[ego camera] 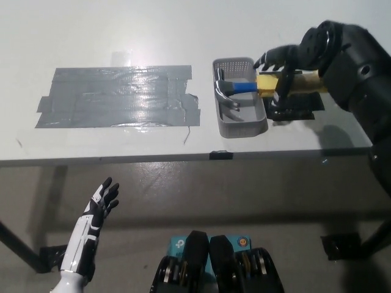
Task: The robot picks the hammer placed on top of the gray container with right hand and places it on the grey area of the desk
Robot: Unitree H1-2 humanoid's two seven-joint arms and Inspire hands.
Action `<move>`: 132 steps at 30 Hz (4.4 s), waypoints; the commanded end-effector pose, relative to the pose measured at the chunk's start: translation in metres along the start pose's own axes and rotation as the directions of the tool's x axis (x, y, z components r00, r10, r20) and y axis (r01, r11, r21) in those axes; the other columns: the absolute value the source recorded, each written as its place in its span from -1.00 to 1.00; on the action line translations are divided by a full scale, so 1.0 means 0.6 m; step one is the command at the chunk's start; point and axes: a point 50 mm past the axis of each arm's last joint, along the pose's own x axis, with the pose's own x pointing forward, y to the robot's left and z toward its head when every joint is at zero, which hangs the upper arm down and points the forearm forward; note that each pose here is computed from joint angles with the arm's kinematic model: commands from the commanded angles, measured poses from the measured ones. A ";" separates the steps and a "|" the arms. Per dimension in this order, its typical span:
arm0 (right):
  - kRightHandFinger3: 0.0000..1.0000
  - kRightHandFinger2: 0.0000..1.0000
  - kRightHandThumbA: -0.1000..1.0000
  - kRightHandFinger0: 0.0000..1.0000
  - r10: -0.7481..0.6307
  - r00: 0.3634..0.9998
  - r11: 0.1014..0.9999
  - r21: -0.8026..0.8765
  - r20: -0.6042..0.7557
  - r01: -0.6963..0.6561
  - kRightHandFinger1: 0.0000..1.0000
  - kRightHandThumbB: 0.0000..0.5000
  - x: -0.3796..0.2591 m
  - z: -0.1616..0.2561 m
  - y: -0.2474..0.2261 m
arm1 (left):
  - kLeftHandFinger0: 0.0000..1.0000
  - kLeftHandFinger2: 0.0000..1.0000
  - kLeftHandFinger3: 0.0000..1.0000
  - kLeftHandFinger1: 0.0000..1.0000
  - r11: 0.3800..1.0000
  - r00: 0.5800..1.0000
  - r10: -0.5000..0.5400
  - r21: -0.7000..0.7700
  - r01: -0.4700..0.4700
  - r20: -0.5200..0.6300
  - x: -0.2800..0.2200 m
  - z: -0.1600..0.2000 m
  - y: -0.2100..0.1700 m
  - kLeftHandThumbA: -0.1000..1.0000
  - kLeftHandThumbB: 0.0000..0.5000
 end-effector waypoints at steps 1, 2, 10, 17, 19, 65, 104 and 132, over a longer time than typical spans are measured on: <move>1.00 1.00 1.00 1.00 -0.112 0.993 0.993 -0.022 0.024 0.112 1.00 0.23 -0.057 0.022 -0.089 | 1.00 1.00 1.00 1.00 1.000 0.999 -0.014 0.009 0.013 0.041 0.007 0.017 0.004 1.00 -0.66; 1.00 1.00 1.00 1.00 -0.123 0.992 0.992 -0.031 0.004 0.123 1.00 0.28 -0.059 0.021 -0.092 | 1.00 1.00 1.00 1.00 1.000 0.999 -0.016 0.008 0.016 0.041 0.007 0.017 0.004 1.00 -0.65; 1.00 1.00 1.00 1.00 -0.097 0.995 0.993 -0.073 -0.028 0.095 1.00 0.26 -0.052 -0.005 -0.081 | 1.00 1.00 1.00 1.00 1.000 0.999 -0.021 0.009 0.020 0.044 0.008 0.017 0.003 1.00 -0.64; 1.00 1.00 1.00 1.00 -0.106 0.992 0.994 -0.032 -0.067 0.104 1.00 0.39 -0.040 -0.019 -0.065 | 1.00 1.00 1.00 1.00 1.000 0.999 -0.022 0.014 0.021 0.041 0.009 0.019 0.004 1.00 -0.61; 1.00 1.00 1.00 1.00 -0.090 0.993 0.993 -0.080 -0.078 0.083 1.00 0.30 -0.033 -0.021 -0.054 | 1.00 1.00 1.00 1.00 1.000 0.999 -0.025 0.011 0.024 0.039 0.009 0.020 0.003 1.00 -0.60; 0.47 -0.63 -1.00 -0.93 -0.497 0.866 0.844 -0.252 -0.041 0.473 -0.84 -0.08 0.049 -0.031 0.070 | 1.00 1.00 1.00 1.00 0.998 0.996 -0.063 0.031 0.062 0.064 0.031 0.040 0.015 1.00 -0.75; 0.35 0.63 -1.00 -1.00 -0.601 0.668 0.778 0.129 0.439 0.615 -0.13 -0.19 0.001 0.320 0.076 | 1.00 1.00 1.00 1.00 0.995 0.994 -0.090 0.047 0.087 0.058 0.032 0.041 0.009 0.96 -0.65; 0.23 -0.03 -1.00 -0.95 -0.472 0.832 0.881 0.140 0.291 0.451 -0.67 -0.31 0.066 0.320 0.228 | 1.00 1.00 1.00 1.00 0.984 0.986 -0.158 0.091 0.154 0.049 0.042 0.059 -0.006 0.92 -0.60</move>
